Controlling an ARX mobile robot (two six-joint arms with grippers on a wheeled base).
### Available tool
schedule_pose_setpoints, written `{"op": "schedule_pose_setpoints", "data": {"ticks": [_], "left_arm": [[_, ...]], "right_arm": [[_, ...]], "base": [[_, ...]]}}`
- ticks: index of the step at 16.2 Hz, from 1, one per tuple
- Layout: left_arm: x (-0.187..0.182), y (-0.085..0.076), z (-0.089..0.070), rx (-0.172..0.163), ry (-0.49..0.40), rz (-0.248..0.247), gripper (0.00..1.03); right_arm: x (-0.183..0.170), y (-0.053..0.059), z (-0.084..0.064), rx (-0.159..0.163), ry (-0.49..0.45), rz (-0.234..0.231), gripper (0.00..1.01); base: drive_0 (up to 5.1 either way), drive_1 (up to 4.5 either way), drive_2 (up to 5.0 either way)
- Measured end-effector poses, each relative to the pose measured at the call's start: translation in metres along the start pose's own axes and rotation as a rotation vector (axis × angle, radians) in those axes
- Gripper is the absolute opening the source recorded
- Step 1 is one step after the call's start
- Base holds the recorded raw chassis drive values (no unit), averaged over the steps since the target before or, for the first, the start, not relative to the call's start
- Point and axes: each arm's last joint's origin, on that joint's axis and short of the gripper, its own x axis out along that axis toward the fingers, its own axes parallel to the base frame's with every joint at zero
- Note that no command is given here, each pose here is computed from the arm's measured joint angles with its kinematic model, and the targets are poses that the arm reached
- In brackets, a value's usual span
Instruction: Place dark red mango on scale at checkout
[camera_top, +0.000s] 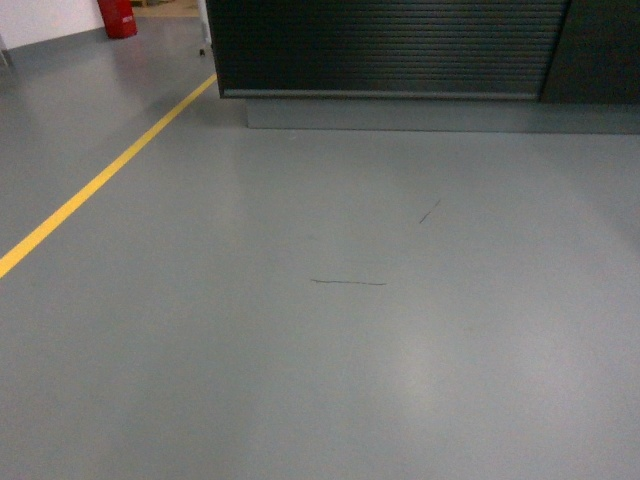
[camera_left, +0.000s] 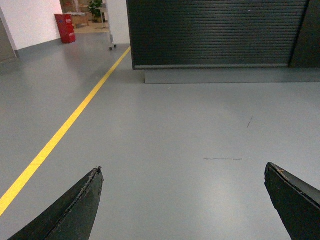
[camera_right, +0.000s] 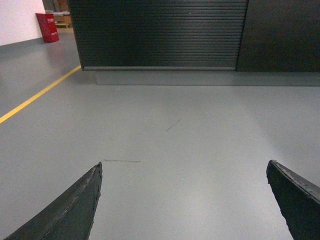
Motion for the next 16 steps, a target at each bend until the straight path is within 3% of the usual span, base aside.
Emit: {"op": "schedule_pose_setpoints", "data": {"ticks": [16], "left_arm": [[0.0, 0.0, 0.0, 0.0, 0.0, 0.0, 0.98]], "right_arm": [[0.0, 0.0, 0.0, 0.0, 0.0, 0.0, 0.98]], "base": [[0.0, 0.0, 0.0]]}}
